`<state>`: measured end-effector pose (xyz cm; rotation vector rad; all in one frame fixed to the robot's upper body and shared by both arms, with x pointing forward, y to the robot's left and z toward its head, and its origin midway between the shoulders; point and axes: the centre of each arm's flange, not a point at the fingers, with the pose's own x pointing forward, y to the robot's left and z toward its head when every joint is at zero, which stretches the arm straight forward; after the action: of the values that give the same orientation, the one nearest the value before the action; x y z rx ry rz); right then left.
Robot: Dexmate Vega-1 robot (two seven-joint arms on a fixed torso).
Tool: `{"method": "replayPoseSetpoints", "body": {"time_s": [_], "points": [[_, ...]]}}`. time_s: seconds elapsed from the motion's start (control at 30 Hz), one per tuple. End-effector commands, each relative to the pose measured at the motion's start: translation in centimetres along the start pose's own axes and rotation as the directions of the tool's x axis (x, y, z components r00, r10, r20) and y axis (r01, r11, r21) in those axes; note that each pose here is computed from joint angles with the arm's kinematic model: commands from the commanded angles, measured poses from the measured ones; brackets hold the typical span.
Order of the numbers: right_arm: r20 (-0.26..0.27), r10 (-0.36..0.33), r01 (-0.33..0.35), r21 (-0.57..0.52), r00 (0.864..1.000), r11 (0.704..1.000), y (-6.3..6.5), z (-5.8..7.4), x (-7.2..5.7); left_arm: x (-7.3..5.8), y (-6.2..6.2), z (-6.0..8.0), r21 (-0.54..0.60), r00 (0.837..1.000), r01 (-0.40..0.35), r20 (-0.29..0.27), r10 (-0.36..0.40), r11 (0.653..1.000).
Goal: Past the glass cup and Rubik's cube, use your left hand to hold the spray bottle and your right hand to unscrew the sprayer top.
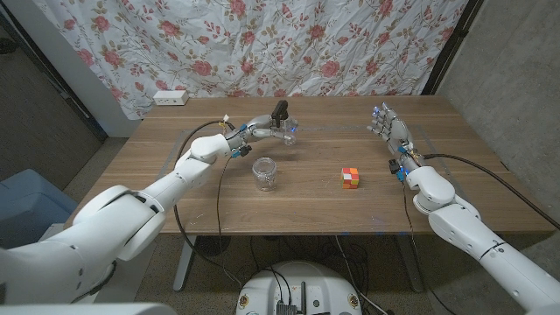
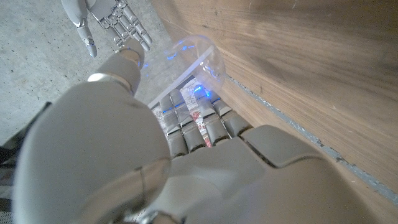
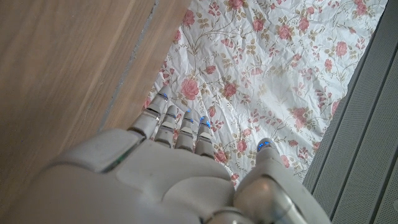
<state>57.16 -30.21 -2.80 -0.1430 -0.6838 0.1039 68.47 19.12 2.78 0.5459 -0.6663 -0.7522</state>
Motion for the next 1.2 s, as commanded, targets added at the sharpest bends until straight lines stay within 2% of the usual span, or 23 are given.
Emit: {"method": "replayPoseSetpoints", "body": {"time_s": [0.03, 0.33, 0.7, 0.97, 1.13, 1.2], "points": [[0.009, 0.054, -0.052, -0.13, 0.999, 0.99, 1.0, 2.1, 0.4, -1.0, 0.7, 1.0, 0.008, 0.999, 0.018, -0.042, -0.017, 1.0], [0.04, 0.102, -0.088, -0.272, 0.994, 0.958, 1.9, 4.0, 0.9, -1.7, 1.1, 1.6, 0.022, 0.997, 0.033, -0.072, -0.031, 0.999], [0.047, 0.194, -0.149, -0.472, 0.98, 0.869, 2.6, 6.9, 1.5, -2.3, 1.5, 2.2, 0.035, 0.993, 0.049, -0.105, -0.045, 0.998], [0.039, 0.244, -0.181, -0.559, 0.969, 0.809, 3.0, 8.2, 1.9, -2.4, 1.8, 2.8, 0.072, 0.991, 0.063, -0.123, -0.054, 0.995], [0.024, 0.262, -0.193, -0.613, 0.965, 0.766, 3.3, 9.2, 2.3, -2.4, 2.1, 3.1, 0.092, 0.99, 0.06, -0.135, -0.047, 0.994], [0.008, 0.25, -0.189, -0.632, 0.968, 0.751, 3.4, 9.7, 2.4, -2.4, 2.1, 3.2, 0.101, 0.99, 0.056, -0.137, -0.042, 0.993]]}}
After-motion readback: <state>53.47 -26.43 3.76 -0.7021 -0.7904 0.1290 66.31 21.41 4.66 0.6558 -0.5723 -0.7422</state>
